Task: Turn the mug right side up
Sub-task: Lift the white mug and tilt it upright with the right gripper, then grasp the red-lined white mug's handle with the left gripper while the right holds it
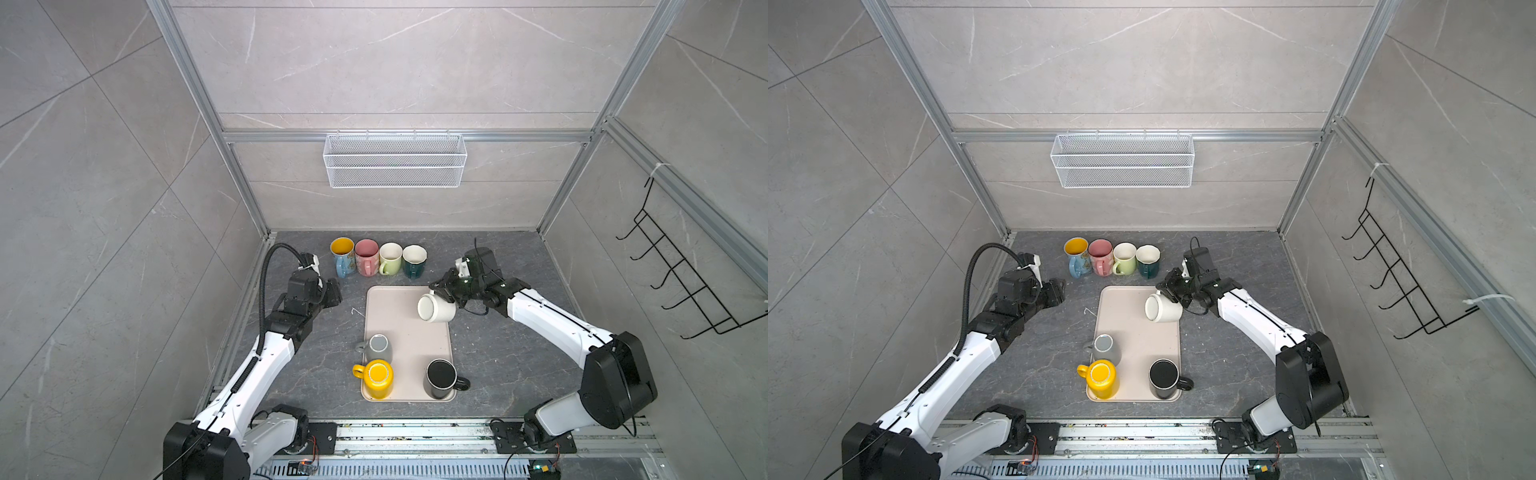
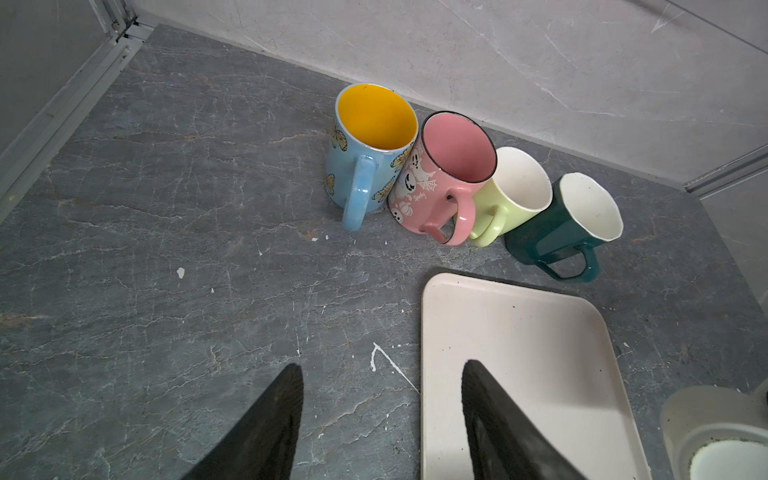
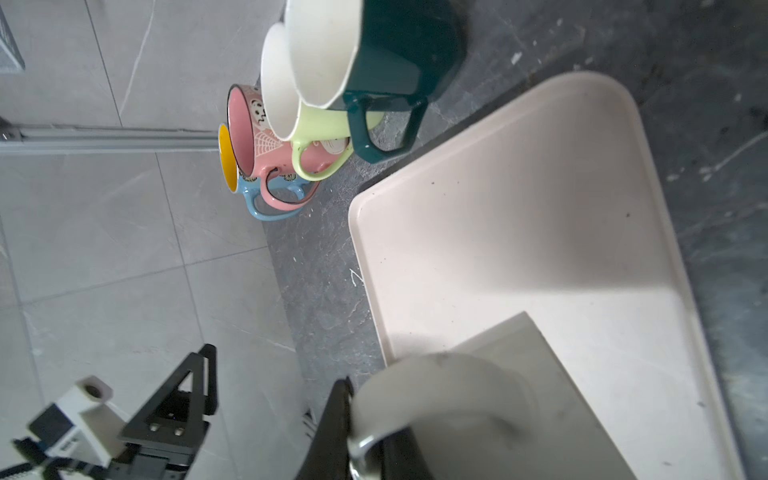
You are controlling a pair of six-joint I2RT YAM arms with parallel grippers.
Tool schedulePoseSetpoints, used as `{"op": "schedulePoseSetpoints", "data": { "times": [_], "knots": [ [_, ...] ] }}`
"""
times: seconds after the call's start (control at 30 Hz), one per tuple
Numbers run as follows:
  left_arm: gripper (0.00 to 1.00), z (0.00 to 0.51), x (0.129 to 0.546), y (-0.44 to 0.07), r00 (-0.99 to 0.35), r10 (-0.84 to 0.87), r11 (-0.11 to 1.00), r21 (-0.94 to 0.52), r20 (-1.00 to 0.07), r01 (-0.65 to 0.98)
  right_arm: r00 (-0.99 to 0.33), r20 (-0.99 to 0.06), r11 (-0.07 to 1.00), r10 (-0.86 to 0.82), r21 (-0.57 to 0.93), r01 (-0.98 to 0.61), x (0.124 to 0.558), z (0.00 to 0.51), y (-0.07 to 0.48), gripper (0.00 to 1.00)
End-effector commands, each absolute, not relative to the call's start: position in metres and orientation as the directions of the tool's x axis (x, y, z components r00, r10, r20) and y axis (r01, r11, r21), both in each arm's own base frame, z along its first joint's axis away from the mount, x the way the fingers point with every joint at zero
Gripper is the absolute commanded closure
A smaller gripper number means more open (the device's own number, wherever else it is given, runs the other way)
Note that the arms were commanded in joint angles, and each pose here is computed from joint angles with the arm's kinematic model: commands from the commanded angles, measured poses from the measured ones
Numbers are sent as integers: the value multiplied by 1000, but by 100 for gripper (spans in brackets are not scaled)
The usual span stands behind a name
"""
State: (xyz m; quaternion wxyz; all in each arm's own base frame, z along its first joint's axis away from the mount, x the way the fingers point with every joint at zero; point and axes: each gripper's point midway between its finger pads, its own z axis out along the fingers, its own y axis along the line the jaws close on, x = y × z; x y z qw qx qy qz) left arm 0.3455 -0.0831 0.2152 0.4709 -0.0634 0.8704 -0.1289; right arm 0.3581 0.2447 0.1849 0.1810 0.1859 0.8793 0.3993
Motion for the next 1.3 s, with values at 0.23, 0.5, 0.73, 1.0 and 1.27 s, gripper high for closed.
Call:
{"op": "schedulePoseSetpoints", "data": {
  "times": [0.23,0.5,0.73,1.0,1.27],
  "knots": [
    [41,282,362,-116,-459,-227,915,-350,-859,202,-711,-700,839,59,421,-345,339,258,276,100],
    [43,314,357,-145,-445,-196,847,-380,-874,373,-451,-867,846,-213,68,-529,318,278,292,100],
    [42,351,345,-161,-412,-109,796,-328,-905,508,-159,-882,767,-444,-283,-576,296,299,312,100],
    [41,375,341,-171,-366,-71,757,-289,-928,586,63,-717,636,-694,-652,-412,290,296,324,100],
    [41,387,321,-197,-361,-9,615,-289,-933,733,154,-574,532,-804,-811,-245,299,293,329,100]
  ]
}}
